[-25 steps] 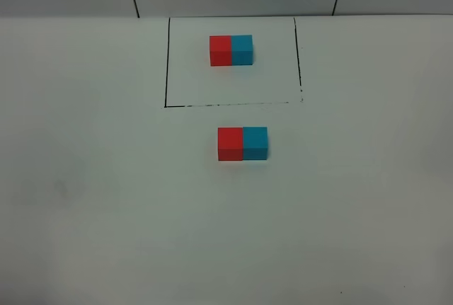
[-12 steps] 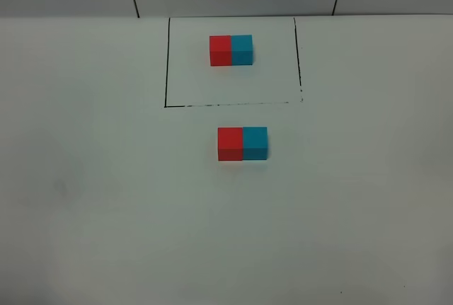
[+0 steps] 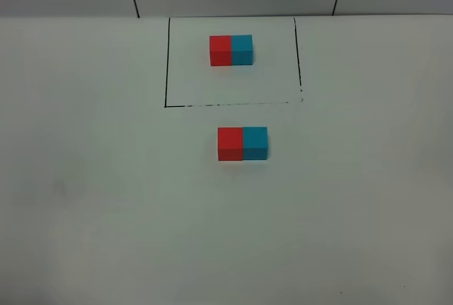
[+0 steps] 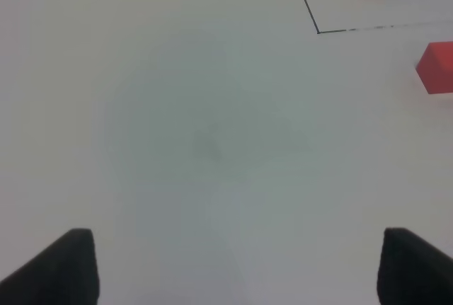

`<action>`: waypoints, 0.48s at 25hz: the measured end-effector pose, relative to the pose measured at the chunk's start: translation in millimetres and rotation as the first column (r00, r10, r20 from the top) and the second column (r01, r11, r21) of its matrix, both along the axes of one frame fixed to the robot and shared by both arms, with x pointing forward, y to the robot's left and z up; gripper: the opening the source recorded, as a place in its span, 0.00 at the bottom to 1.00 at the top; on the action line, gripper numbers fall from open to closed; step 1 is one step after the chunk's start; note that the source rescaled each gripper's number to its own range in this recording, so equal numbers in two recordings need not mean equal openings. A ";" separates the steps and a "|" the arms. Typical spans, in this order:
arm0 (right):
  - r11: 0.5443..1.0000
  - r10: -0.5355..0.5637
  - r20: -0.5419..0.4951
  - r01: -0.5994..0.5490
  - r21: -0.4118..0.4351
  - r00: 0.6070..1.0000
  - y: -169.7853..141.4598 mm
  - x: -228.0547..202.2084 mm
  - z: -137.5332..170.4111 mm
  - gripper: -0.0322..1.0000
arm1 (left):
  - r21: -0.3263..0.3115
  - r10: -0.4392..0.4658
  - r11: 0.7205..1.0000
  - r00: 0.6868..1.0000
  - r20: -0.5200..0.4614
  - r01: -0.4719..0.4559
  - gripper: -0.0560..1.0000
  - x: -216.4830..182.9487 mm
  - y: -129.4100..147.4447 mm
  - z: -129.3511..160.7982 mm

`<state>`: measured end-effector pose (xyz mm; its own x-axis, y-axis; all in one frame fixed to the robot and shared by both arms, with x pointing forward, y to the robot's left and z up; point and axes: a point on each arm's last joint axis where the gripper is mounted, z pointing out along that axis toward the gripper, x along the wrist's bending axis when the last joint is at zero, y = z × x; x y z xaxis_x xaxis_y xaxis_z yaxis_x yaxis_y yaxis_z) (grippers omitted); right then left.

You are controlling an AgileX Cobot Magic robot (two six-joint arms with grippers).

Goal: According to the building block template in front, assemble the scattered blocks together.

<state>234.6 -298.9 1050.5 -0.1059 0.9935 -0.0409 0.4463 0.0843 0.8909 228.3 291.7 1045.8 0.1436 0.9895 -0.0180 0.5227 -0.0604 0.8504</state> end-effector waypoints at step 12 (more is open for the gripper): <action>1.000 -0.001 0.000 0.001 0.002 1.000 0.0 0.0 0.0 0.79 | 0.000 0.000 1.000 1.000 0.000 0.000 0.90 0.0 0.0 0.0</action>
